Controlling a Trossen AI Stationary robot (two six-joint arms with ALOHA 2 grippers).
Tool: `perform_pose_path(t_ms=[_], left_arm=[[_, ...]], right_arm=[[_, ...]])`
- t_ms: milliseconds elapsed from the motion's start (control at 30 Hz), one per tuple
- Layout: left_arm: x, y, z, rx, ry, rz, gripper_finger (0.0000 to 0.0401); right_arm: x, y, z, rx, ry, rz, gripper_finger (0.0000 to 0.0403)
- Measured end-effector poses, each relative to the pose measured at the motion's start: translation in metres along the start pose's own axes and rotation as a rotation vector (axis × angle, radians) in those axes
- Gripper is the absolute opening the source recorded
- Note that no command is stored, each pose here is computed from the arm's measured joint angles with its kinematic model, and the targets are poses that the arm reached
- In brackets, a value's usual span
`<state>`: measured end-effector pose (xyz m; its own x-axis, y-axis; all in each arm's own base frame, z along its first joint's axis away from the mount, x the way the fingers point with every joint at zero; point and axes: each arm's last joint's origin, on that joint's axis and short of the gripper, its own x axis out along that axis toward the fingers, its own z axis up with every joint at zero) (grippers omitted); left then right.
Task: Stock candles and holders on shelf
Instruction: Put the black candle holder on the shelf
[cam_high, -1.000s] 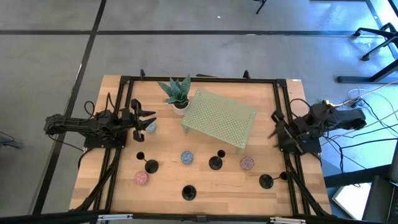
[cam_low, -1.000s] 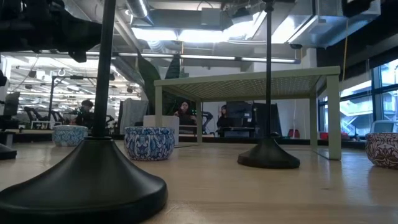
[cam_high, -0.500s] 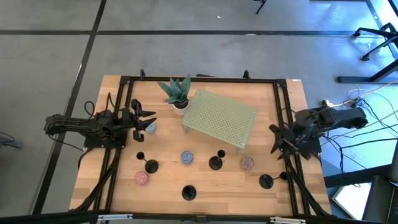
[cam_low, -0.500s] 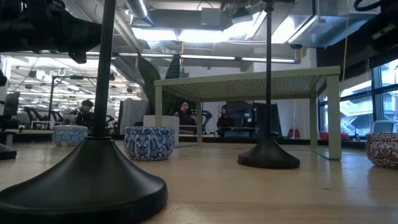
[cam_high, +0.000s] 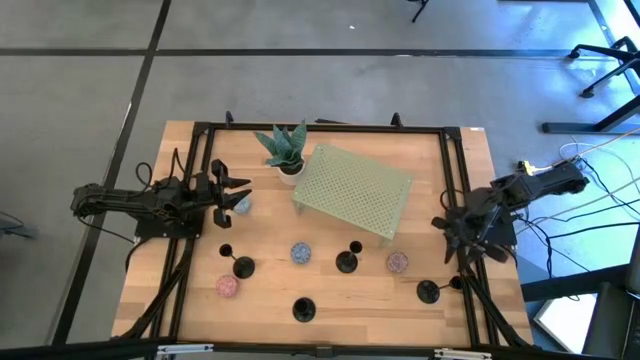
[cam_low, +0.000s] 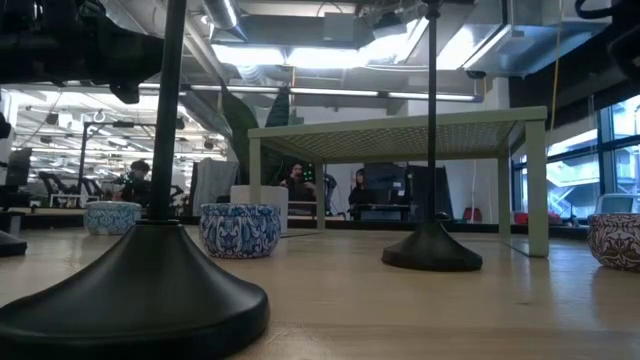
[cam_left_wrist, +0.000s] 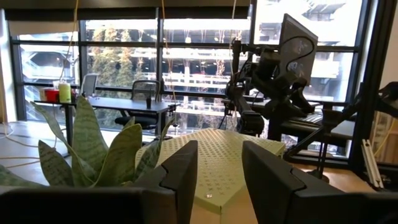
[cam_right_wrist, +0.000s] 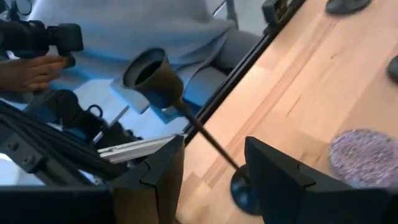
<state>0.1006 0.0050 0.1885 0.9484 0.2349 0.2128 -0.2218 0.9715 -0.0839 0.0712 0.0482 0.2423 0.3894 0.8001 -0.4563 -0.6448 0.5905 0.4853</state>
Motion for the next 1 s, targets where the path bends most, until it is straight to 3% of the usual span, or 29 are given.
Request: perform_pose_path(t_ms=[267,700,1000], left_arm=[[0.0,0.0,0.0,-0.015,0.0,0.0,0.0119],[0.0,0.0,0.0,-0.011,0.0,0.007,0.012],[0.0,0.0,0.0,-0.011,0.0,0.007,0.012]], right_arm=[[0.013,0.001,0.003,-0.012,0.071,0.042,0.0172],[0.054,0.003,0.019,-0.073,0.038,0.16,0.0172],[0.061,0.001,0.026,-0.103,-0.053,-0.007,0.0159]])
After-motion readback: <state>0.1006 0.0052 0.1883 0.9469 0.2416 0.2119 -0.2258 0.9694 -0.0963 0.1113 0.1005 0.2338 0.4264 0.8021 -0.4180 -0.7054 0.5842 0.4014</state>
